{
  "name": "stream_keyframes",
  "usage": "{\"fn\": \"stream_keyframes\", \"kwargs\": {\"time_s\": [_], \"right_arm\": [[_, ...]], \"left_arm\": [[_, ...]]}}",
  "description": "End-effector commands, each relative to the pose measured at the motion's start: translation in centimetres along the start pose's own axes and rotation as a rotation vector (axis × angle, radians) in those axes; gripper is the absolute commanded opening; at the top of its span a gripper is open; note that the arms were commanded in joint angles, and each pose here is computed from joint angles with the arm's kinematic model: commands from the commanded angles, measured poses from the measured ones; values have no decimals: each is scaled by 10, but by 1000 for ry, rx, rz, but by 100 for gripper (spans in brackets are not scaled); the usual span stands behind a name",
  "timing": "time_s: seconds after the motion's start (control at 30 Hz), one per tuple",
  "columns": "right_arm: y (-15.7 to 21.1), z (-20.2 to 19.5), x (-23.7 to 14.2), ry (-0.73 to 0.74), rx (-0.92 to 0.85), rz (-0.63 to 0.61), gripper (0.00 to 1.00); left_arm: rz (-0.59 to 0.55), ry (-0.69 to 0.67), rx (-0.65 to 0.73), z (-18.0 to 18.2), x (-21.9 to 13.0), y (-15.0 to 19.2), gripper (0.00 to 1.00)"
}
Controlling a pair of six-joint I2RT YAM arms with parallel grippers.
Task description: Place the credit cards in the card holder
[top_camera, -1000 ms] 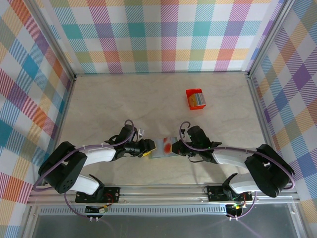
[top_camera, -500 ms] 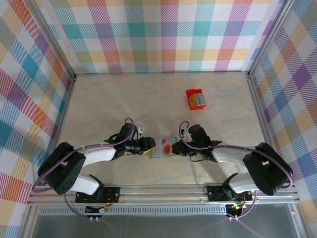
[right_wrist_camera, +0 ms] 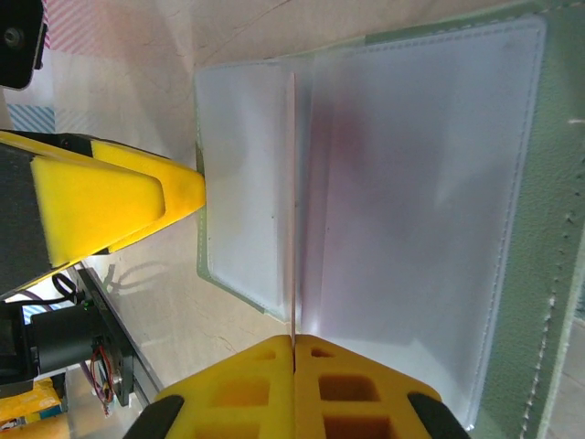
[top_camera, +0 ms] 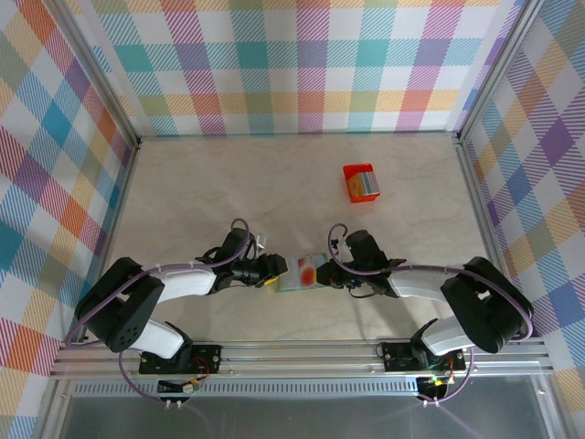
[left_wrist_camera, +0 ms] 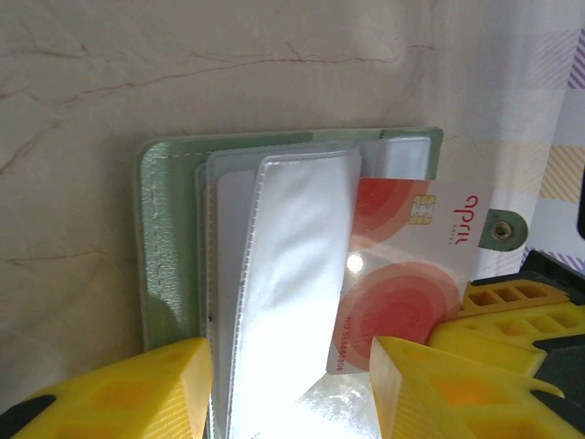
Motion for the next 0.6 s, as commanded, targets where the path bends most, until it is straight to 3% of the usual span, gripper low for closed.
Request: {"fn": "stream_keyframes", "kwargs": {"time_s": [0.0, 0.57], "right_arm": [[-13, 7, 1, -40, -14, -30, 0], [-3, -6, 12, -31, -2, -9, 0]], "left_arm": [[11, -9, 19, 4, 3, 2, 49], [12, -8, 16, 6, 4, 3, 49]]}}
Point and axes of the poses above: each hand's point on the last joint's axis, 136 mm out from that joint toward the fingers, its own x axis out along the fingers, its own z axis along the line the jaws close on, y = z × x, the point moved 7 cm from there along -x, back along the fingers, and after that the axes turned 12 degrees about -x, right-handed, at the moved point
